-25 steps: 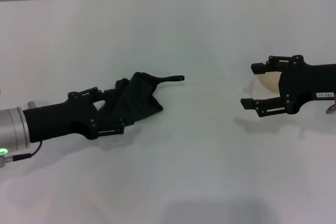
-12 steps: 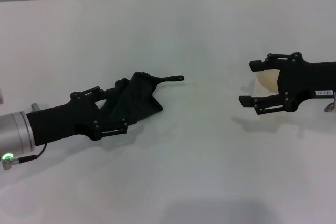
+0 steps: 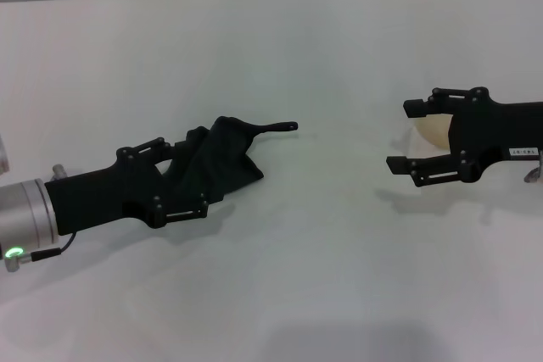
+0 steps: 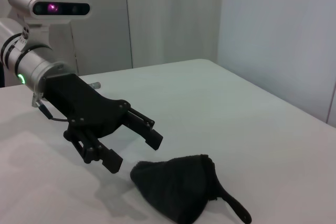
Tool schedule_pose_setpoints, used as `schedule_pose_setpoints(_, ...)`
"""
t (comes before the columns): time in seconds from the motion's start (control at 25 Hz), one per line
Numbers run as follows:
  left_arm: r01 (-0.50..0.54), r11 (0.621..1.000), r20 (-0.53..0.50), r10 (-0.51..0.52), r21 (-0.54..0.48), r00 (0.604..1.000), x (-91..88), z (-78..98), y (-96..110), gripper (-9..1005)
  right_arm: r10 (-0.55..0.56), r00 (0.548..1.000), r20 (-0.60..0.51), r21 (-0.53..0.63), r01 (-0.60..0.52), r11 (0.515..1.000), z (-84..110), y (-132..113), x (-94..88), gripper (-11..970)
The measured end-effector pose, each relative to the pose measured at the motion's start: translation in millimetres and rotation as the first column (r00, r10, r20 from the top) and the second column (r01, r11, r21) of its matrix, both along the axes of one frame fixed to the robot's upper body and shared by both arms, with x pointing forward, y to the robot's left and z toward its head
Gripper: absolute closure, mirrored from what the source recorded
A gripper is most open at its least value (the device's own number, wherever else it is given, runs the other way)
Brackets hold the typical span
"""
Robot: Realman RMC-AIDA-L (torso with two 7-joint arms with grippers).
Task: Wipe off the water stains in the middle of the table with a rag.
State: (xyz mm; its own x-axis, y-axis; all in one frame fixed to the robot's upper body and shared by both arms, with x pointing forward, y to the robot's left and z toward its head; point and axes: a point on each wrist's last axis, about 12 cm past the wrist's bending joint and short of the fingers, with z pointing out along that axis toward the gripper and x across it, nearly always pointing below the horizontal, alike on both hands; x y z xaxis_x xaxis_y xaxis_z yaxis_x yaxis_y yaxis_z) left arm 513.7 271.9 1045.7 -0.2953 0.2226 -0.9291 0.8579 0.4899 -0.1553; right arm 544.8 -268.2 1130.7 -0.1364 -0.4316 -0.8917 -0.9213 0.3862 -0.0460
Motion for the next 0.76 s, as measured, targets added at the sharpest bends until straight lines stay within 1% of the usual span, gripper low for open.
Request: schedule_pose_setpoints(0.76,0.024,1.0,0.008,-0.024,-0.011,1.0,1.0,3.1,-2.9,116,-0.016,0.999,0.036,-0.021,0.016,1.0,-2.4,-4.1,1.2,92)
